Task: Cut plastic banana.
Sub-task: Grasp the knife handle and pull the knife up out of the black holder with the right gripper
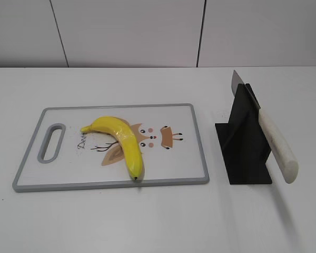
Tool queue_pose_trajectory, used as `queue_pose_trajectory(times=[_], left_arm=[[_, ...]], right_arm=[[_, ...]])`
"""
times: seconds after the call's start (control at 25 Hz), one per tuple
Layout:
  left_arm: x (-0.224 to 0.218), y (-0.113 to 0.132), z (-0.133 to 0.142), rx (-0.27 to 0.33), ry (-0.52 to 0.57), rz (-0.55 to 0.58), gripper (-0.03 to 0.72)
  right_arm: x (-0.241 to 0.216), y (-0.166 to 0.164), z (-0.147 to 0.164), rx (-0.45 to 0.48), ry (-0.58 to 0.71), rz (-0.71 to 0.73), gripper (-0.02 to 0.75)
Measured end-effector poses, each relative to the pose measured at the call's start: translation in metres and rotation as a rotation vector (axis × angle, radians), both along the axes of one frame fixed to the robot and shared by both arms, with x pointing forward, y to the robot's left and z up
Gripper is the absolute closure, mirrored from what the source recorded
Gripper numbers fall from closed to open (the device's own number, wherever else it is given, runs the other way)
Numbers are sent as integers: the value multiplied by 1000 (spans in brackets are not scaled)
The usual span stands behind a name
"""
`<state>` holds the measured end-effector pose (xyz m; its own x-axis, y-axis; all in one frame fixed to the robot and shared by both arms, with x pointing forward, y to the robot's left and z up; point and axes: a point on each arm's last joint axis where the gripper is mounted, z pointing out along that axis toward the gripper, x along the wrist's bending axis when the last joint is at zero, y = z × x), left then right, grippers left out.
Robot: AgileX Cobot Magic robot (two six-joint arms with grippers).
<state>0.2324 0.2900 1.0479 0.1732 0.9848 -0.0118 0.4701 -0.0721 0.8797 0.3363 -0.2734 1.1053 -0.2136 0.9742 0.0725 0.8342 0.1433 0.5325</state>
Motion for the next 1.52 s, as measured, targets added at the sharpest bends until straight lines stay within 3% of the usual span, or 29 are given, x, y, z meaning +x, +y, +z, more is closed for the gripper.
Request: queue_pose_trajectory(times=[0.24,0.56,0.8,1.16,1.52], left_arm=[[0,0,0,0,0,0,209],[0,0,0,0,0,0,209],[0,0,0,0,0,0,209],[0,0,0,0,0,0,209],[0,0,0,0,0,0,209]], right_arm=[[20,23,-7,5,85,127,156],[64,47,5,65,174,76,156],[92,73,2,14,218,131,156],[133,100,-35,-68,365,63,156],[150,98,-73,-62,412,-19,192]])
